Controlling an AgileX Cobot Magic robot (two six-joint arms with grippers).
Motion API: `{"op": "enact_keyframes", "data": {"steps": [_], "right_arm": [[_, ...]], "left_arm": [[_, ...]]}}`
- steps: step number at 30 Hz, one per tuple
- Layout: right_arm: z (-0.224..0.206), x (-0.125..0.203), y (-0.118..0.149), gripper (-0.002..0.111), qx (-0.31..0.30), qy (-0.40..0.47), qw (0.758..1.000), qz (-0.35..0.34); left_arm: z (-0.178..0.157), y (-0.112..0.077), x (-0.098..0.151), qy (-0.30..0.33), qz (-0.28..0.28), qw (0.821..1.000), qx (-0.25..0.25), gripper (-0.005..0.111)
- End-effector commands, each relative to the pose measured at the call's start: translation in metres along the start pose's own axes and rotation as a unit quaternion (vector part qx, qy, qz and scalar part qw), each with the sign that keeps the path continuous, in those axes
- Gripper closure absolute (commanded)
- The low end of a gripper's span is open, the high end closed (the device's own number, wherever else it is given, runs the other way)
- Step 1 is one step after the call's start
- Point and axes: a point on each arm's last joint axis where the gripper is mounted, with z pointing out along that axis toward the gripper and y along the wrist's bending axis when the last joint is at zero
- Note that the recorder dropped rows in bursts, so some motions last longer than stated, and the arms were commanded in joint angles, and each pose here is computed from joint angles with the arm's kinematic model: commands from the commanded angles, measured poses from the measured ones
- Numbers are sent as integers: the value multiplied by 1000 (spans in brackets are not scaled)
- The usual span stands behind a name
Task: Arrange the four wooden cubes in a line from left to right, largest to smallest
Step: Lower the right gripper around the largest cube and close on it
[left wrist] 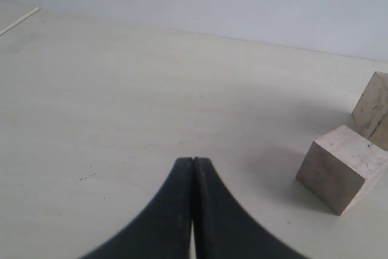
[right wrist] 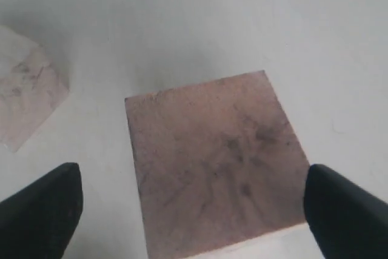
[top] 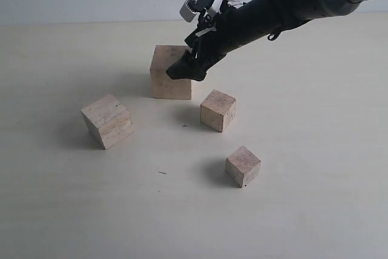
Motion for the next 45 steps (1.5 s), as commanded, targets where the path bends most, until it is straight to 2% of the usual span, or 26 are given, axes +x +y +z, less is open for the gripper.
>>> {"op": "enact_keyframes", "data": {"steps": [1,10,18,23,26,32,35,37,40,45], "right_arm": [[11,3,-6,16,-2,-4,1000,-2],[33,19,-13,16,-19,5,1000,-11],[30,6,-16,16,-25,-12,999,-20],[24,8,-17,16,-21,22,999,-35],[14,-3,-16,16,-19,19,999,-47],[-13,-33,-17,16,20,-2,997,-77],[-23,-22,-32,16,64,41,995,-61],[-29,-12,-38,16,71,77,994,-43],[-31,-9,-35,16,44,81,995,-24],[-30,-10,-20,16,-37,75,996,-20]], "left_arm": [[0,0,0,-4,1,1000,3,107],[0,0,0,-4,1,1000,3,107],[0,0,0,-4,1,1000,3,107],[0,0,0,-4,1,1000,3,107],[0,0,0,-4,1,1000,3,107],[0,0,0,-4,1,1000,3,107],[0,0,0,-4,1,1000,3,107],[0,0,0,-4,1,1000,3,107],[0,0,0,-4,1,1000,3,107],[0,0,0,-4,1,1000,3,107]]}}
